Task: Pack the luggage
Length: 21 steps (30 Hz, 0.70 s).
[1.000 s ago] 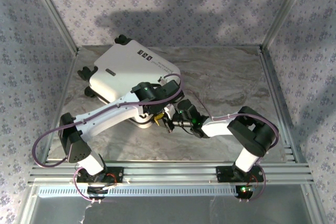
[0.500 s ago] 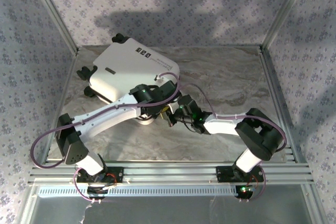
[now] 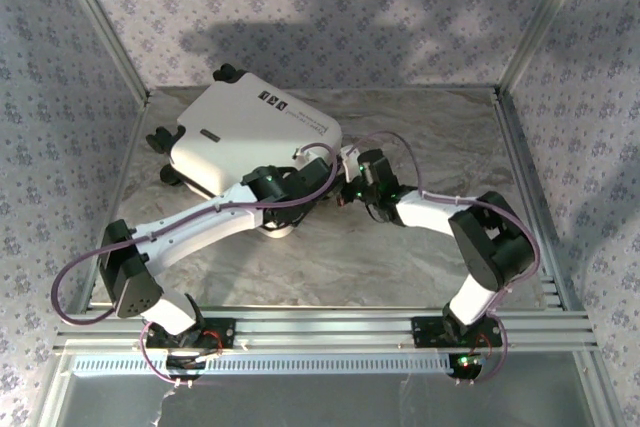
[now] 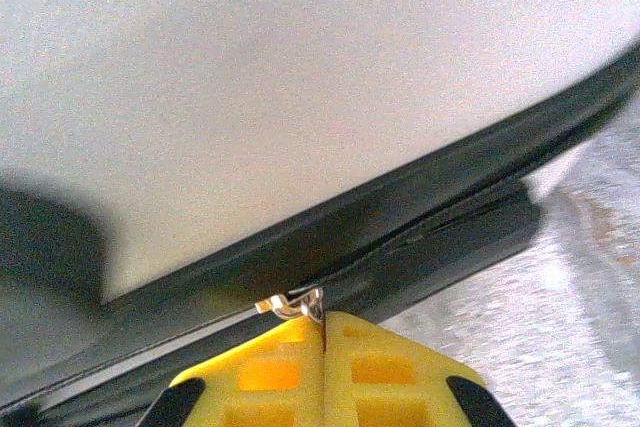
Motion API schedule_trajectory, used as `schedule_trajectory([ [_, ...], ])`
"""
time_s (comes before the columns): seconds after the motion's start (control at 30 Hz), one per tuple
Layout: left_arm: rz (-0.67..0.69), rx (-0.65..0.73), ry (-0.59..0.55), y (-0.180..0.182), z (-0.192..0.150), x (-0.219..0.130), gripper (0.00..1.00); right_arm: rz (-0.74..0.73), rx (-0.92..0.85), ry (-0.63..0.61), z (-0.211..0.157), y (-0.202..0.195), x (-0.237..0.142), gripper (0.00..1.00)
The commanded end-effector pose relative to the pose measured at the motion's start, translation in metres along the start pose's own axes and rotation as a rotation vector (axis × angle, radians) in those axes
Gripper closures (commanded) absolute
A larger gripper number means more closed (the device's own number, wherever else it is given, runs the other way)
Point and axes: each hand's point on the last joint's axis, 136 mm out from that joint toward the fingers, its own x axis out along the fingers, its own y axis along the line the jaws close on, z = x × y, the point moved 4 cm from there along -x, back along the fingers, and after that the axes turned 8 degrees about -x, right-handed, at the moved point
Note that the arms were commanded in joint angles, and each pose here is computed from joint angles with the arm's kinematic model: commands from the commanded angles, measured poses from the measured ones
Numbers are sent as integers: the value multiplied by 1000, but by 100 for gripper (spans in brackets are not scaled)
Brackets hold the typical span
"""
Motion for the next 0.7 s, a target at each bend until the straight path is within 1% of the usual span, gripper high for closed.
schedule_trajectory([
  [0.0, 43, 84, 164, 15, -36, 14, 32, -111, 48, 16, 7, -48, 3, 100],
  [0.13, 44, 73, 164, 20, -39, 14, 32, -118, 86, 10, 10, -74, 4, 100],
  [0.23, 44, 61, 169, 24, -42, 15, 33, -105, 69, 0, 14, -74, -3, 100],
  [0.37, 31, 48, 166, 27, -48, 14, 33, -87, 33, 1, 9, -57, -17, 100],
  [0.5, 31, 28, 145, 36, -50, 8, 33, -66, 25, 11, -6, -39, -35, 100],
  [0.67, 12, -22, 79, 54, -45, -13, 32, -16, -17, 40, -33, 3, -52, 100],
])
